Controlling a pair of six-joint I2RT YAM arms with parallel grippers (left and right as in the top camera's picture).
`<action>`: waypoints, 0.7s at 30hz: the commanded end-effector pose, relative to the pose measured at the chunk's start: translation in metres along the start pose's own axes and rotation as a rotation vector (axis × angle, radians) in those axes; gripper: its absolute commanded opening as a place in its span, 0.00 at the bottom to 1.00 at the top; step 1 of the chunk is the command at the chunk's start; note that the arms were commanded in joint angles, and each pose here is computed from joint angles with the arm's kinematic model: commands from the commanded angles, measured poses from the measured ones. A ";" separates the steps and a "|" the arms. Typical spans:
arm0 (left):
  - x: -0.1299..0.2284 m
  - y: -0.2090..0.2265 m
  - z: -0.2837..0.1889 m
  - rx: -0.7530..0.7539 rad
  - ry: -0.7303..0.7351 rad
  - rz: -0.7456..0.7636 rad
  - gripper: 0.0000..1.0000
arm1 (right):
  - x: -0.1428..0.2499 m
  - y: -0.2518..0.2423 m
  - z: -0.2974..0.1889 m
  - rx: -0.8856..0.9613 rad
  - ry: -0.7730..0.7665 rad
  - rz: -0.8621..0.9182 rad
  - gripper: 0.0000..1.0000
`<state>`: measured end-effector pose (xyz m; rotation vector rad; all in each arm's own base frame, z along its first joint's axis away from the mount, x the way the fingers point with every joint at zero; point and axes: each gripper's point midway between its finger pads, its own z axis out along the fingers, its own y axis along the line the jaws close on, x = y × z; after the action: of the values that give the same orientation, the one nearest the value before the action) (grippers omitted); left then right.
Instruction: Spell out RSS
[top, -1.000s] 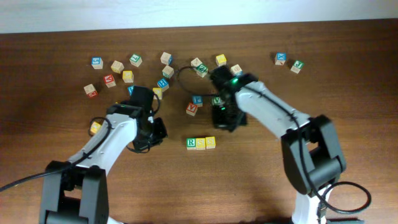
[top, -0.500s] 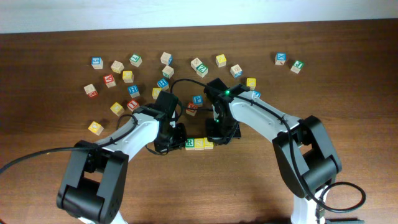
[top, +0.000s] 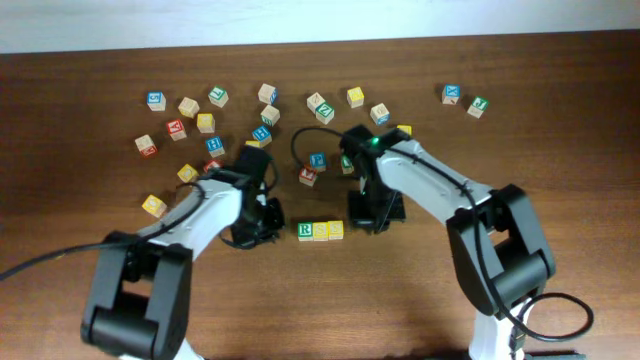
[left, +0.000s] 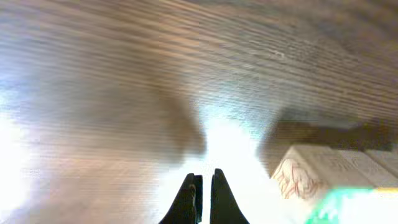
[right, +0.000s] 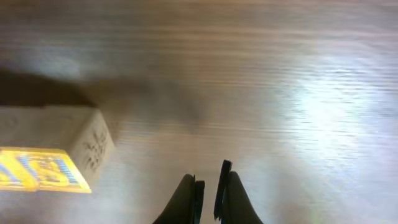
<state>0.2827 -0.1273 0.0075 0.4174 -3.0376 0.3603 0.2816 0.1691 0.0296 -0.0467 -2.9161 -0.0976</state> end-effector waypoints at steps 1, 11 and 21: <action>-0.011 0.009 -0.060 0.021 -0.160 0.000 0.00 | -0.007 -0.015 -0.067 -0.035 -0.157 0.035 0.04; 0.017 0.014 -0.154 0.086 -0.400 0.034 0.99 | 0.146 -0.069 -0.213 -0.129 -0.567 -0.025 0.97; 0.017 0.014 -0.154 0.085 -0.400 0.034 0.99 | 0.195 -0.092 -0.223 -0.218 -0.692 0.011 0.98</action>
<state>0.2649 -0.0846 0.1523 0.5028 -3.4105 0.4684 0.1363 0.0680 0.2860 -0.1500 -3.5749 -0.5033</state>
